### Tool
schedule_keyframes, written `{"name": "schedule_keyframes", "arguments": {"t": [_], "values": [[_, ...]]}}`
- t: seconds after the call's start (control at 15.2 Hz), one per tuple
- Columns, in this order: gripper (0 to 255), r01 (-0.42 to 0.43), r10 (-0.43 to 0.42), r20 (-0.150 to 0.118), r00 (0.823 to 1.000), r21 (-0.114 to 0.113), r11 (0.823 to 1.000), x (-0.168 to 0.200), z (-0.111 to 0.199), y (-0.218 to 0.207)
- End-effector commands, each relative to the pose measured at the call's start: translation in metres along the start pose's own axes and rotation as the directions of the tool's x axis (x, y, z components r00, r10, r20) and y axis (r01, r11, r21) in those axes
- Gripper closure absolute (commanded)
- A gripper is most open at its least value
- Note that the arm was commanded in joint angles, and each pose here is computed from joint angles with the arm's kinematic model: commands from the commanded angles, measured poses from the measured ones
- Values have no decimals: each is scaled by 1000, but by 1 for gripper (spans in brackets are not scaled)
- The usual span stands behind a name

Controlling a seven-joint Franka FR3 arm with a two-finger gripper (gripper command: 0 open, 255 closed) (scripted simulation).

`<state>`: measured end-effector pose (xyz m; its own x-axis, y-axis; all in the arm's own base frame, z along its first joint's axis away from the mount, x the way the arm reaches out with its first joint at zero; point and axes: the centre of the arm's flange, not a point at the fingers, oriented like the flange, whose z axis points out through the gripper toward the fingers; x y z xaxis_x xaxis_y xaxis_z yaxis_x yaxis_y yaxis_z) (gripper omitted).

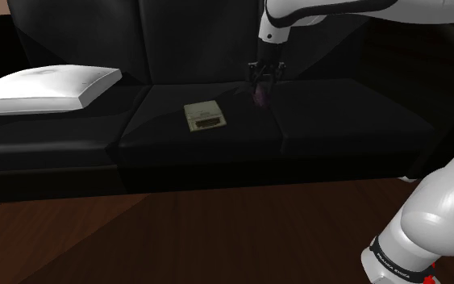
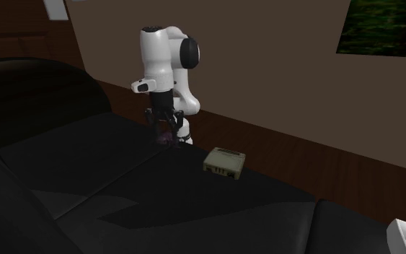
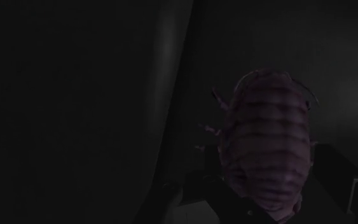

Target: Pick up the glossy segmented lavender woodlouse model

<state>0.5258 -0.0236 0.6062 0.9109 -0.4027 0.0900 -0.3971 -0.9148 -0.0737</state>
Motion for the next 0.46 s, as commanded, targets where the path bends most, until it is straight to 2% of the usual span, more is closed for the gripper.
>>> {"name": "schedule_keyframes", "arguments": {"t": [0.0, 0.26, 0.4], "values": [[255, 0, 0, 0, 1000, 0, 1000, 1, -10, -1], [255, 0, 0, 0, 1000, 0, 1000, 3, -31, -2], [255, 0, 0, 0, 1000, 0, 1000, 3, -32, -3]]}}
